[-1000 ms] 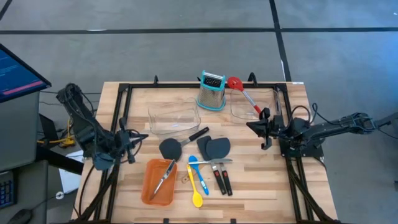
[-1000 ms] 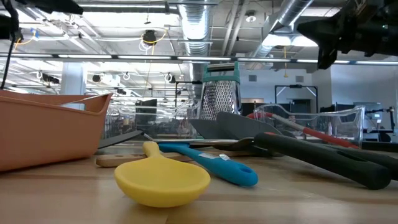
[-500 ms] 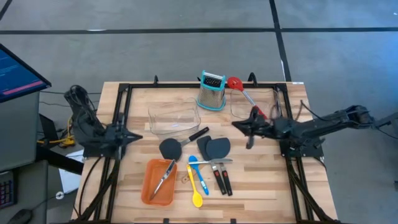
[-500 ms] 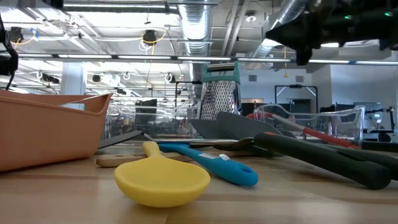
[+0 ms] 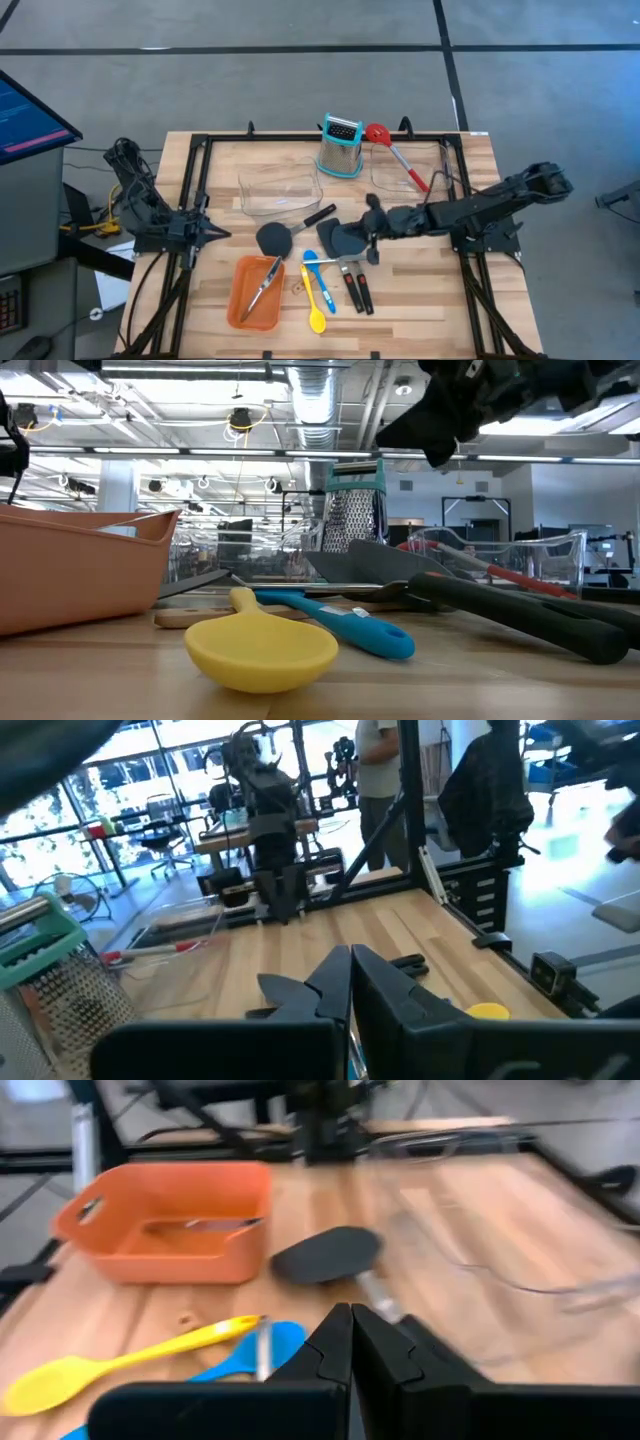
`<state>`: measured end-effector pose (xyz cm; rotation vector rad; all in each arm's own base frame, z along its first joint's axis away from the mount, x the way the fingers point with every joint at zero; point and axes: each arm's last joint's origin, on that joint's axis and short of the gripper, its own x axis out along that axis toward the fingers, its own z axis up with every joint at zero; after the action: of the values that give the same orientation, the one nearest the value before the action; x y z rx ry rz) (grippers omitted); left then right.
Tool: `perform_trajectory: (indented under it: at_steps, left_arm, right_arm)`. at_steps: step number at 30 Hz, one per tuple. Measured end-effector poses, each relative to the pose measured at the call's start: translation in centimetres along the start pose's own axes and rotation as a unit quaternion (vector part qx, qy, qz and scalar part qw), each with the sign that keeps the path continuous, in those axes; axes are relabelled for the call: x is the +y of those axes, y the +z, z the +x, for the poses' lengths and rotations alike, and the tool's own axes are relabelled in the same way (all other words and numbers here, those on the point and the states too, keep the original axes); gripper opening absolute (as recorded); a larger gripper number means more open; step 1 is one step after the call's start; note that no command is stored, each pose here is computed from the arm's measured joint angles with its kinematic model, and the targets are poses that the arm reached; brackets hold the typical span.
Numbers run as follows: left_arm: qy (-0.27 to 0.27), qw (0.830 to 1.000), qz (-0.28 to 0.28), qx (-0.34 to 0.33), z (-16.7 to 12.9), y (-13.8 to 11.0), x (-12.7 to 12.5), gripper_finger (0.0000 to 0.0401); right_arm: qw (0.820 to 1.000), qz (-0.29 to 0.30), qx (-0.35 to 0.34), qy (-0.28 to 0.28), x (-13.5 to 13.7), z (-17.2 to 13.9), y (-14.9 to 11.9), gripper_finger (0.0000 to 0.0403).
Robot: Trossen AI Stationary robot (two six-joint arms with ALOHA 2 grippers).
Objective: Pick & Place Kitchen Items
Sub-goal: Put the silver table knife into the orange bin
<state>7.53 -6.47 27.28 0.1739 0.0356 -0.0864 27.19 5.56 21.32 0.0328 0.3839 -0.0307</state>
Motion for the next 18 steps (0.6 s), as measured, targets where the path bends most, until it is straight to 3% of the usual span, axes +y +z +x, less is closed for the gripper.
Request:
perform_trajectory:
  at_steps: [5, 12, 18]
  left_arm:
    - [0.035, 0.999, 0.005, 0.008, 0.2, -0.1, -0.1, 0.0001]
    - [0.04, 0.999, -0.002, 0.007, 0.3, 0.0, -0.1, 0.0001]
    - [0.04, 0.999, -0.002, 0.007, 0.3, 0.0, -0.1, 0.0001]
  right_arm:
    - [0.995, 0.001, 0.1, 0.017, 1.4, 0.7, 1.1, 0.0]
    - [0.955, -0.021, 0.296, -0.002, 2.9, 0.7, 0.9, 0.0]
    - [0.94, -0.019, 0.34, 0.022, 4.3, 1.5, -0.3, 0.0]
